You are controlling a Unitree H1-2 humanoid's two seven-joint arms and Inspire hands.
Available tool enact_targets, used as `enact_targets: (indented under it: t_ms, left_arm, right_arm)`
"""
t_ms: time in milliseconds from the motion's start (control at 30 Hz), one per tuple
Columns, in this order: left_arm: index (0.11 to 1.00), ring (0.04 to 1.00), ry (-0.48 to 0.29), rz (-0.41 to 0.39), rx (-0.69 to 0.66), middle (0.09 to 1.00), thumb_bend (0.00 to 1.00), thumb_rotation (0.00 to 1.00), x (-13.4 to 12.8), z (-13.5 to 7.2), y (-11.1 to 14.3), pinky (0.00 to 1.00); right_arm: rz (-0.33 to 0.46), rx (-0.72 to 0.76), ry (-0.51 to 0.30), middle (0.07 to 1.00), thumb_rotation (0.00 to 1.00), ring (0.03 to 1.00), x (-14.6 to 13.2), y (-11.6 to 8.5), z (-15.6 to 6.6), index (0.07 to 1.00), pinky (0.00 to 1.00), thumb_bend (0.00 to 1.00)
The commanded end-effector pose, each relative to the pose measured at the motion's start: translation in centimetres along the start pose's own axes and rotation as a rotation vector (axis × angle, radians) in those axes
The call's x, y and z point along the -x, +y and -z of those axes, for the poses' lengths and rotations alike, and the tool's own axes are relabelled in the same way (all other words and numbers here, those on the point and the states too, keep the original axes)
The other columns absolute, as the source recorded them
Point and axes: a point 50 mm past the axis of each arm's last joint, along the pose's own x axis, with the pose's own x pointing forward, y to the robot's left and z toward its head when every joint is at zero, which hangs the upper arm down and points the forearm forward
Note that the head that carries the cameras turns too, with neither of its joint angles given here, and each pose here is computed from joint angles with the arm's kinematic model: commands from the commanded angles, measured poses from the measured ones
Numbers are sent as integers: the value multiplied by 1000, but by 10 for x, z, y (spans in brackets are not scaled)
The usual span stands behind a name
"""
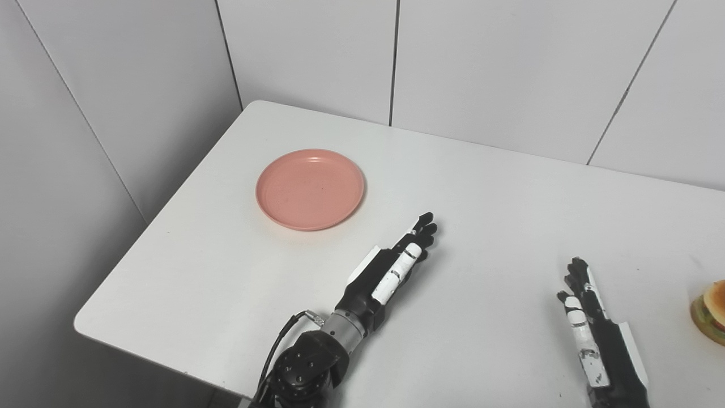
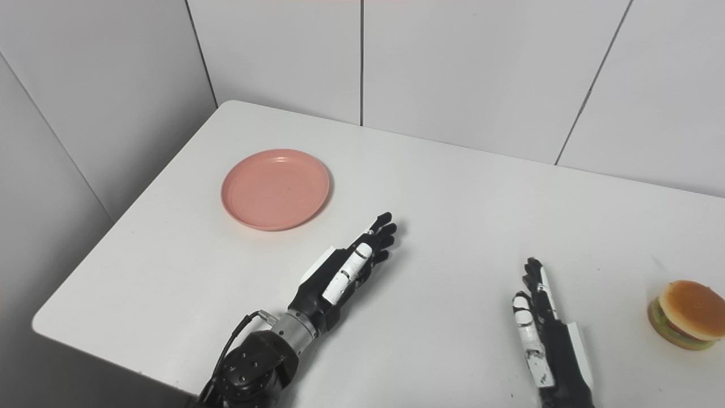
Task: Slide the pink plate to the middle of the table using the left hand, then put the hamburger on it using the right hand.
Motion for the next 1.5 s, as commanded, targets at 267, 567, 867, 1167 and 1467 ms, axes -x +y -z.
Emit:
enact_targets:
  t_ms: [267, 567, 867, 1167, 1467]
  left_arm:
    - [997, 982, -158, -45, -19, 997, 477, 995, -20, -60, 32, 981]
    - [985, 961, -221, -93, -81, 983, 450, 1000, -31, -92, 57, 972]
    - [960, 948, -267, -136, -88, 966, 451, 1000, -41, -116, 76, 950]
    - [927, 919, -278, -212, -53, 934, 432, 1000, -59, -118, 114, 920]
    - [928, 920, -289, -286, -6, 934, 471, 1000, -69, -118, 163, 926]
  right_arm:
    - [12, 2, -13, 1000, 1000, 1000, -3, 0, -3, 1000, 1000, 116]
    - [10, -2, -13, 1000, 1000, 1000, -3, -1, -2, 1000, 1000, 123]
    - [13, -3, -10, 1000, 1000, 1000, -2, -1, -2, 1000, 1000, 125]
    - [8, 7, -1, 1000, 1000, 1000, -1, -2, -2, 1000, 1000, 128]
    - [6, 5, 3, 1000, 1000, 1000, -1, -4, -3, 1000, 1000, 117]
